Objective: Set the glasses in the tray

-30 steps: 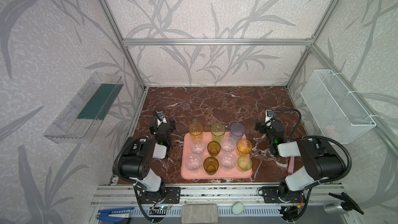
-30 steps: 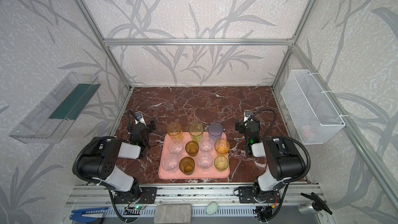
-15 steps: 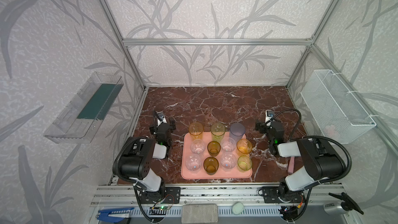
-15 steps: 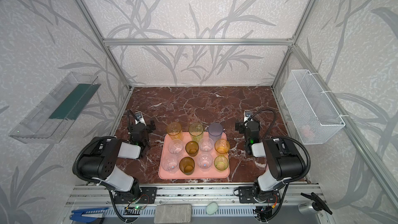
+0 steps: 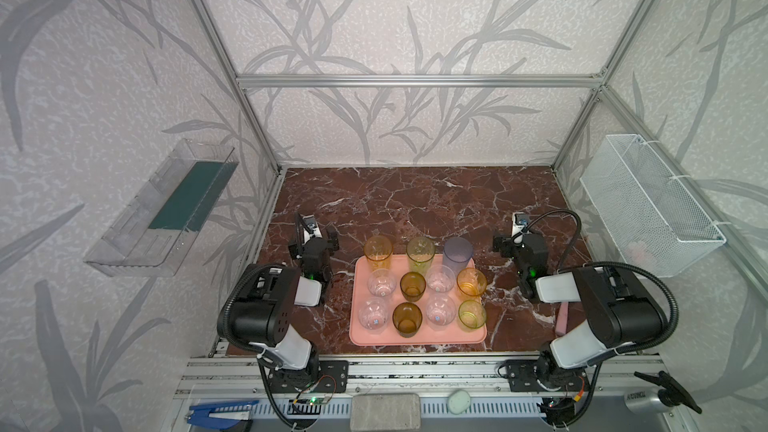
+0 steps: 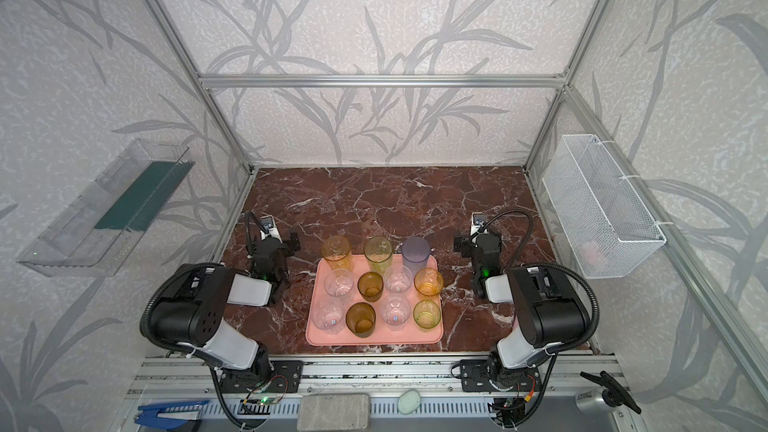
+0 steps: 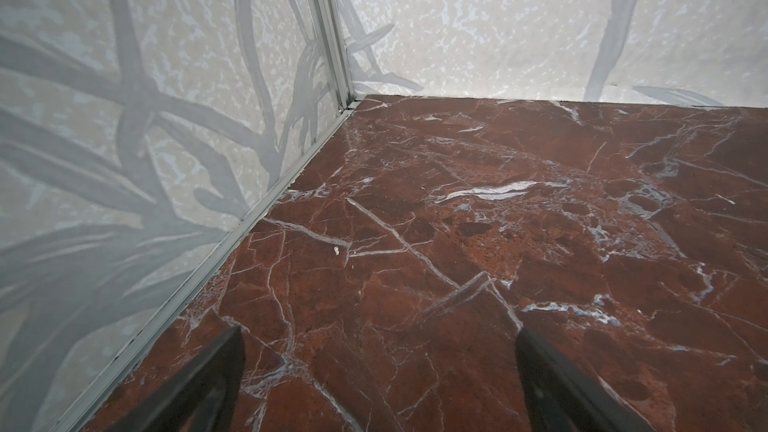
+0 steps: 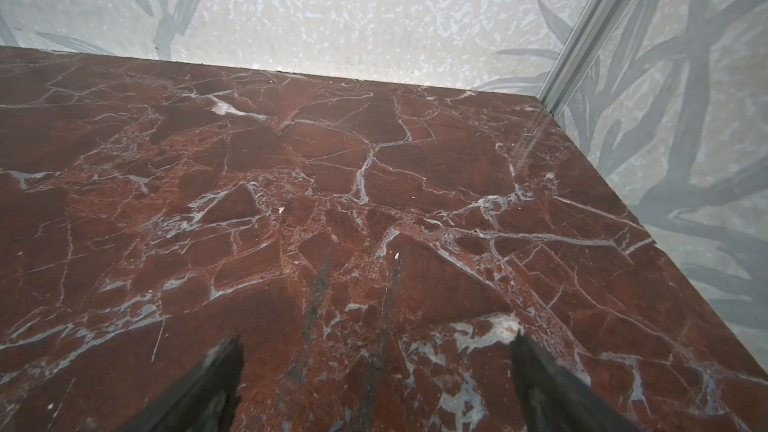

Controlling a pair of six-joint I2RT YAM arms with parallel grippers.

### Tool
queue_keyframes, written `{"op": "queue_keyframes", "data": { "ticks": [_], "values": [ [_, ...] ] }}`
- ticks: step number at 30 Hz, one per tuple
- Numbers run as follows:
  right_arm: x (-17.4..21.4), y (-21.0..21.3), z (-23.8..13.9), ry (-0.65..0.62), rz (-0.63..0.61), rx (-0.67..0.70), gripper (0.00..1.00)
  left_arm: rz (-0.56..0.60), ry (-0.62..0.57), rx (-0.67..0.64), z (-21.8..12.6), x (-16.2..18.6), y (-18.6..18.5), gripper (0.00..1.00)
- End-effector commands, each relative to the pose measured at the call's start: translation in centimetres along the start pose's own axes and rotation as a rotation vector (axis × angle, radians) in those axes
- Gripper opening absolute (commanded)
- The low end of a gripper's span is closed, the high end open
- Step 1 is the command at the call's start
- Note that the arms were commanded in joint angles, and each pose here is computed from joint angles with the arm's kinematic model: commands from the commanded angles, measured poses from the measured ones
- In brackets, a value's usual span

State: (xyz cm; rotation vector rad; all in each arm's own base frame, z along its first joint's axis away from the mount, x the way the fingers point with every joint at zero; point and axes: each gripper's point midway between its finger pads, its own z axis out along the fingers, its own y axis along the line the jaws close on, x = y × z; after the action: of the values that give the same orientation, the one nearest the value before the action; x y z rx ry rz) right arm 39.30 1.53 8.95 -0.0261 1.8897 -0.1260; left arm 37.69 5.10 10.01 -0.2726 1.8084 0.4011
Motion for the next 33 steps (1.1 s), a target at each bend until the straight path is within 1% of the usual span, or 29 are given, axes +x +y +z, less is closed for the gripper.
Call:
{"op": "queue_keyframes", "data": {
  "ticks": [1, 5, 8, 13, 14, 15, 18, 20, 22, 23, 24, 26, 28, 30, 31, 33],
  "values": [
    [-0.6, 0.1, 0.1, -0.027, -0.002, -0.001, 0.99, -0.011, -0.015, 0.006, 0.3, -0.6, -0.2, 0.99],
    [-0.6, 0.1, 0.1, -0.026, -0.002, -0.002, 0.99, -0.011, -0.019, -0.001, 0.2, -0.6, -0.1, 0.99],
    [-0.6, 0.1, 0.1, -0.026, -0.002, -0.002, 0.99, -0.022, -0.057, -0.015, -0.5, -1.0, 0.2, 0.99],
    [-0.6, 0.1, 0.1, -0.026, -0.002, -0.002, 0.99, -0.021, -0.060, -0.014, -0.6, -1.1, 0.2, 0.99],
    [-0.6, 0.1, 0.1, -0.027, -0.002, -0.002, 0.99, -0.022, -0.056, -0.016, -0.5, -1.1, 0.2, 0.99],
    [-0.6, 0.1, 0.1, -0.027, -0.002, -0.002, 0.99, -0.009, -0.027, -0.008, 0.1, -0.7, -0.2, 0.99],
    [-0.6, 0.1, 0.1, -0.026, -0.003, -0.002, 0.99, -0.035, 0.032, 0.004, 0.8, -0.2, 0.2, 0.99],
    [-0.6, 0.1, 0.1, -0.027, -0.002, -0.003, 0.99, -0.029, 0.004, 0.004, 0.7, -0.5, 0.2, 0.99],
    [-0.6, 0.1, 0.1, -0.027, -0.001, -0.001, 0.99, -0.005, -0.039, 0.009, -0.4, -0.7, -0.2, 0.99],
    [-0.6, 0.1, 0.1, -0.026, -0.002, -0.001, 0.99, -0.018, -0.080, 0.003, -1.0, -1.2, 0.1, 0.99],
    [-0.6, 0.1, 0.1, -0.028, -0.002, -0.003, 0.99, -0.027, -0.088, 0.004, -1.2, -1.4, 0.2, 0.99],
    [-0.6, 0.1, 0.1, -0.026, -0.002, -0.002, 0.99, -0.015, -0.061, 0.010, -0.7, -1.3, -0.2, 0.99],
    [-0.6, 0.1, 0.1, -0.026, -0.003, -0.003, 0.99, -0.007, -0.001, 0.008, 0.5, -0.6, -0.4, 0.99],
    [-0.6, 0.1, 0.1, -0.026, -0.002, -0.002, 0.99, -0.041, 0.034, 0.011, 0.9, -0.2, 0.2, 0.99],
    [-0.6, 0.1, 0.1, -0.026, -0.002, -0.003, 0.99, -0.040, 0.040, 0.009, 0.9, -0.1, 0.3, 0.99],
    [-0.6, 0.1, 0.1, -0.026, -0.002, -0.002, 0.99, -0.034, 0.008, 0.008, 0.9, -0.4, 0.2, 0.99]
  ]
}}
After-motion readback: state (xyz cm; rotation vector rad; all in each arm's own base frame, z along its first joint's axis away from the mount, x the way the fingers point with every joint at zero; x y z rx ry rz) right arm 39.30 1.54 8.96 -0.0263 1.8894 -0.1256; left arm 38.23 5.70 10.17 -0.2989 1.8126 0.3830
